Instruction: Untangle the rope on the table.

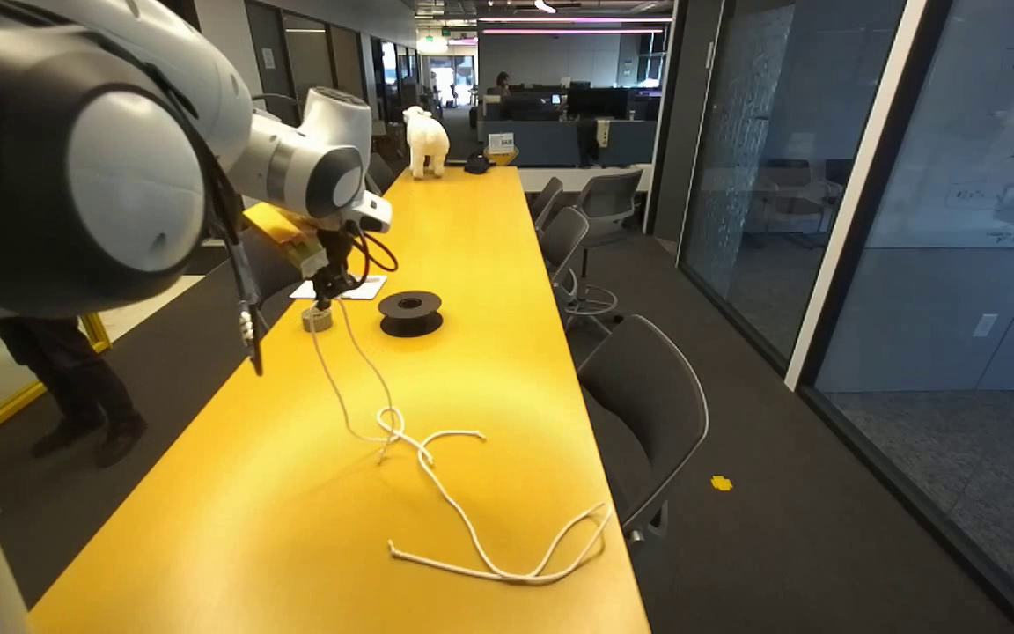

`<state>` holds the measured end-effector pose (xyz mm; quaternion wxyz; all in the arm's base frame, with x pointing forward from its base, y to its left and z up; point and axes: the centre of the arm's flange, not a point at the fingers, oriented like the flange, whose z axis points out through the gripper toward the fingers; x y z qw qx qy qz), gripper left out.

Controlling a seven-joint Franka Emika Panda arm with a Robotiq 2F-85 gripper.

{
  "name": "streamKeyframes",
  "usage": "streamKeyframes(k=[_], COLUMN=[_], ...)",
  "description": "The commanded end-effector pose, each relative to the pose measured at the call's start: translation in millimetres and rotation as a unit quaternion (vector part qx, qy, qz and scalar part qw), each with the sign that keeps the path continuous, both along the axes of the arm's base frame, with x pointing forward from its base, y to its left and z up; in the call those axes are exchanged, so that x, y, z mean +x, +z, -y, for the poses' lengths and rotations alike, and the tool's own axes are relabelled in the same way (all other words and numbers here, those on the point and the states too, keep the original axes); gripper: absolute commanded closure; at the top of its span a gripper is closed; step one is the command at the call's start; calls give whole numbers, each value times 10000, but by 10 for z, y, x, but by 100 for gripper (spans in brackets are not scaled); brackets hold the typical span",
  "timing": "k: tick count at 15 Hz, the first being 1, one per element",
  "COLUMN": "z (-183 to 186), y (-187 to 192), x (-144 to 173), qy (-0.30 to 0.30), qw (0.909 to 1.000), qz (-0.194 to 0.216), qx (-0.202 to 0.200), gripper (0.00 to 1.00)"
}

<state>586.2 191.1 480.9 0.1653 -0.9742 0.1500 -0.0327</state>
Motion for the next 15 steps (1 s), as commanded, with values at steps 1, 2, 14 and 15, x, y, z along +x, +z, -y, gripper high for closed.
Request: streamKeyframes(k=[1,2,14,15], z=[-87,-105,304,371], y=[265,307,-571,-700], x=[-760,-891,-2110,-2172], qy=[-132,-180,-810,-862], qw=[9984,9975,9768,9750], qz=[517,634,1767,1815], qx=[-201,-240,-899,-947], gripper=[96,96,96,96])
